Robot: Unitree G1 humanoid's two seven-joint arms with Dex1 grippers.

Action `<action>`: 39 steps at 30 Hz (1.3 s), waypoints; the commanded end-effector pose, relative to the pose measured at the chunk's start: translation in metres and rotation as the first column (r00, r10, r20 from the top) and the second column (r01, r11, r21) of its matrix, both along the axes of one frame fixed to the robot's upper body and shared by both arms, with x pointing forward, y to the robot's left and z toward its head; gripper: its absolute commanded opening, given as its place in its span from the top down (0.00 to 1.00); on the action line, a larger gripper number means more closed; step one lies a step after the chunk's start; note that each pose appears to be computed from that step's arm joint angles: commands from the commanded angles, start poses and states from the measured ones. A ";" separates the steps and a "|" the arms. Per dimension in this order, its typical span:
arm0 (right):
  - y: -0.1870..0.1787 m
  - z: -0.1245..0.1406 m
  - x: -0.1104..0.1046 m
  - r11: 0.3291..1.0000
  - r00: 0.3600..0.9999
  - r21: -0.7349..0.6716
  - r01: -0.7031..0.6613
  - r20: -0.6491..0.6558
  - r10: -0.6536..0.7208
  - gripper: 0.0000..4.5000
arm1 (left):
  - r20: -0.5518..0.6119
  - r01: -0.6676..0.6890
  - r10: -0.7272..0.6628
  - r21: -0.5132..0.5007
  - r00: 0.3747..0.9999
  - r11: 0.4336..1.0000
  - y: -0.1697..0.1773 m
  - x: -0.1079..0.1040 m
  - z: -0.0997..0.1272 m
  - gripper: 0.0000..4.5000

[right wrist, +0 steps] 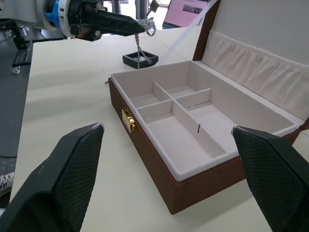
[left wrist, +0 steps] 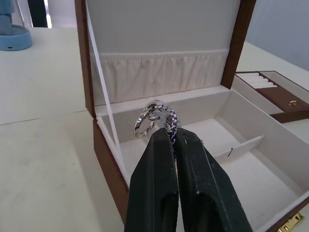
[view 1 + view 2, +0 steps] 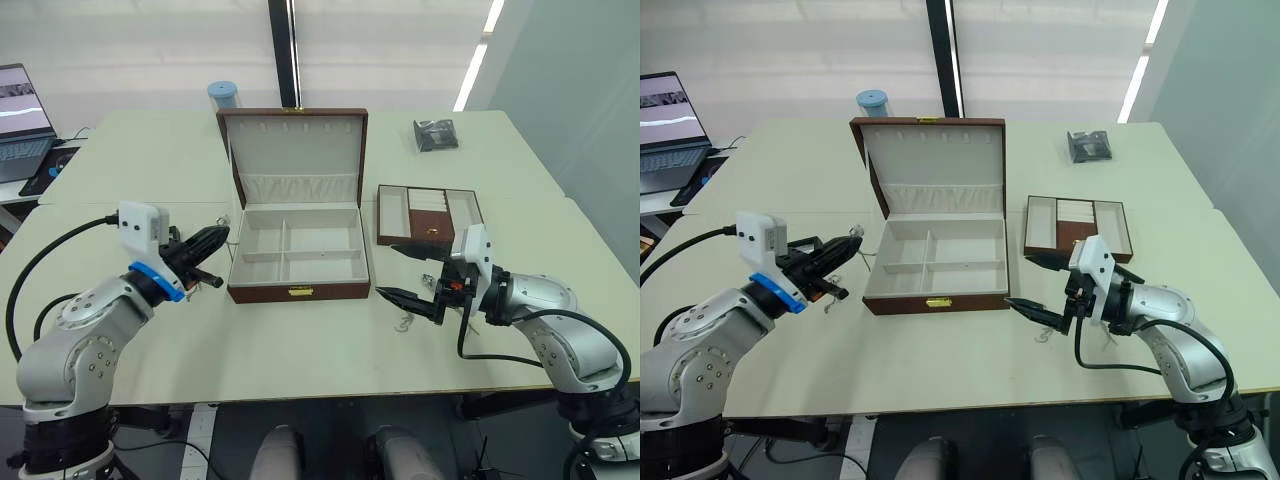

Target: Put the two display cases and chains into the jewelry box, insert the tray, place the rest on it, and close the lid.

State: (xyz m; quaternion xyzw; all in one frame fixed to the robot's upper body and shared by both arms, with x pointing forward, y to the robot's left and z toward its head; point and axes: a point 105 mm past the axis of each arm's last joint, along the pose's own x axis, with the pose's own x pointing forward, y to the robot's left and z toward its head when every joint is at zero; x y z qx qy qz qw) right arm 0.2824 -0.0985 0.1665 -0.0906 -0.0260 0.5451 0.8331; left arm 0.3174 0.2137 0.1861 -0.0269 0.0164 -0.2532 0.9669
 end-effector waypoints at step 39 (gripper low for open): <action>-0.005 0.007 -0.012 0.990 0.988 0.040 0.138 0.062 -0.140 0.00 | -0.016 0.143 -0.143 0.076 0.990 0.987 -0.024 0.066 -0.014 0.30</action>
